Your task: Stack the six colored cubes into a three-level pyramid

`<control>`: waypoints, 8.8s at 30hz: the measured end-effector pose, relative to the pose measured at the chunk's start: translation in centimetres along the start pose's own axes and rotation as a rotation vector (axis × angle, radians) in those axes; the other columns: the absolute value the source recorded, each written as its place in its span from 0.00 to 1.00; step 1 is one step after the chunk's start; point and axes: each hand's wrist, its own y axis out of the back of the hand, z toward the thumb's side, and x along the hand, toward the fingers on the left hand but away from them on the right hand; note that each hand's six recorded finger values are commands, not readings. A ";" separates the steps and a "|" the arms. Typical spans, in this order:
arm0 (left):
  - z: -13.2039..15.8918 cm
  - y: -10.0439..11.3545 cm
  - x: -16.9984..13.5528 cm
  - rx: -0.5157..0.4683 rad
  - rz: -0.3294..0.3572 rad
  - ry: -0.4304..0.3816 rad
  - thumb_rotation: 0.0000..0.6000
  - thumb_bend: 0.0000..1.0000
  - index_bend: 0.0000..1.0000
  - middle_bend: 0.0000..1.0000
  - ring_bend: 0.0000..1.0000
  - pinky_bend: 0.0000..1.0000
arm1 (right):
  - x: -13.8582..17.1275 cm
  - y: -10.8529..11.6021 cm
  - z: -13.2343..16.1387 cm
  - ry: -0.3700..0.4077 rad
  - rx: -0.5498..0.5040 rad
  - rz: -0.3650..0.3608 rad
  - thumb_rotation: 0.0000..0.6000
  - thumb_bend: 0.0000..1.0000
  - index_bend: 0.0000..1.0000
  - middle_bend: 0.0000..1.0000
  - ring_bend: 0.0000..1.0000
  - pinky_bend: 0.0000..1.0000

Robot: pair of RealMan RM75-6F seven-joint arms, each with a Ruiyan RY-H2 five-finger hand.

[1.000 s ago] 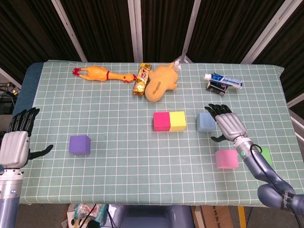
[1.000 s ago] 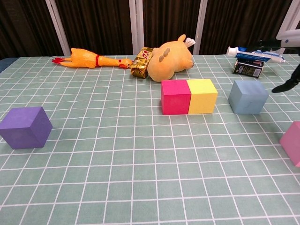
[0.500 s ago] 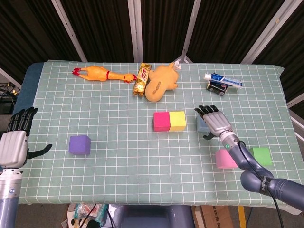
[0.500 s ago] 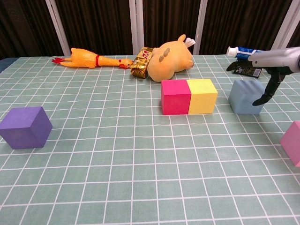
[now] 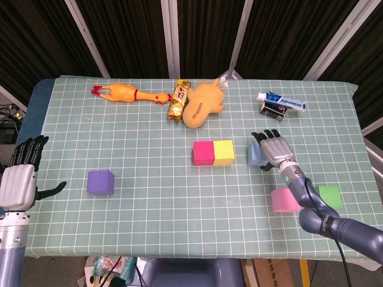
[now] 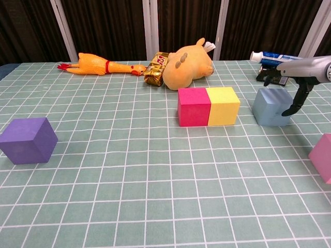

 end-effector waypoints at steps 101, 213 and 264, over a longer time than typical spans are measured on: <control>-0.5 -0.2 0.2 -0.027 -0.022 0.013 1.00 0.10 0.00 0.04 0.00 0.03 | -1.7 -0.2 5.7 0.112 0.151 -0.103 1.00 0.39 0.00 0.36 0.20 0.02; -0.1 0.0 -0.4 -0.065 -0.045 0.002 1.00 0.10 0.00 0.04 0.00 0.03 | 3.0 -1.9 1.1 -0.089 0.012 0.006 1.00 0.39 0.00 0.19 0.01 0.00; -0.3 0.0 -0.3 -0.070 -0.049 0.006 1.00 0.10 0.00 0.04 0.00 0.03 | 2.6 -3.3 2.9 -0.060 0.077 0.048 1.00 0.40 0.01 0.19 0.01 0.00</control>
